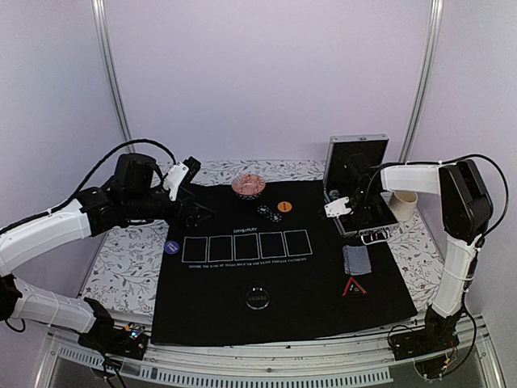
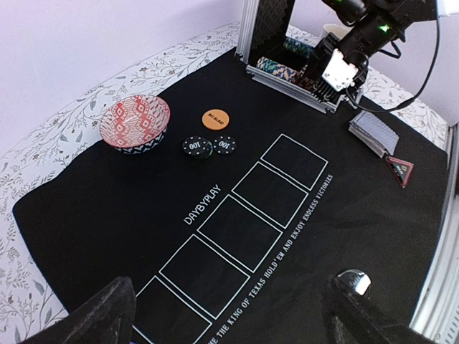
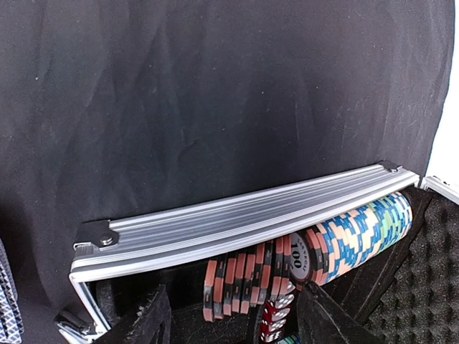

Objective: Distribute texas hold em gaming equipment
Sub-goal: Pick up the pile of poker chips from the chip case, then pass from the right arm to the left, then place the poker chips pile at the big blind area.

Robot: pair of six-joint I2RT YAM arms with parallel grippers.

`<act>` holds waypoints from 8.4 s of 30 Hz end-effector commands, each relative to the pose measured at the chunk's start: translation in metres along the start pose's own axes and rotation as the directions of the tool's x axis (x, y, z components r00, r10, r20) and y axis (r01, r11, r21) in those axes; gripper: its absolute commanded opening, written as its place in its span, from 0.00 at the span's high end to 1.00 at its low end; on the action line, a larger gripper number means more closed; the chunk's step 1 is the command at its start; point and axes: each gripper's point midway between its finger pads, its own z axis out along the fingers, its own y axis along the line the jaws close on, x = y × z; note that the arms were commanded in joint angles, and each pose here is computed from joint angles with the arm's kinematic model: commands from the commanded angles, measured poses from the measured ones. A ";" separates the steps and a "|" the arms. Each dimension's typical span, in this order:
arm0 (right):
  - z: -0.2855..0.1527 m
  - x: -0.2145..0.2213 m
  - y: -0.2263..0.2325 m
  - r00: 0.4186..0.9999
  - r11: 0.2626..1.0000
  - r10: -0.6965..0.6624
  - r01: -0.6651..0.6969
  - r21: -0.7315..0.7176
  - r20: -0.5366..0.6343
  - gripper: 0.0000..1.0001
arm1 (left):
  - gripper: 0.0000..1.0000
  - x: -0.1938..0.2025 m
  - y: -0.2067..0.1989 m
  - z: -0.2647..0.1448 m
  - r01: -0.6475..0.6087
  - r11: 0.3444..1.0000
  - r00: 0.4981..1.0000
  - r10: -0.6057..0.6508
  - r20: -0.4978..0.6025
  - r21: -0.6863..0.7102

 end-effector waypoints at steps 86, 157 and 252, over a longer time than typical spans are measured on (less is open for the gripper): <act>0.006 -0.166 -0.088 -0.146 -0.156 0.987 -0.712 -0.685 -0.073 0.98 | 0.09 -0.020 -0.003 -0.030 -0.008 1.000 0.992 0.007 0.125 0.002; -0.031 -0.214 0.130 0.079 -0.184 0.961 -0.528 -0.829 -0.264 0.89 | 0.09 0.097 -0.165 0.193 -0.674 0.676 0.719 0.692 0.056 0.299; -0.120 -0.043 0.124 -0.183 -0.194 0.981 -0.950 -0.244 -0.066 0.28 | 0.46 0.141 -0.158 0.253 -0.364 0.749 0.651 0.630 -0.424 0.554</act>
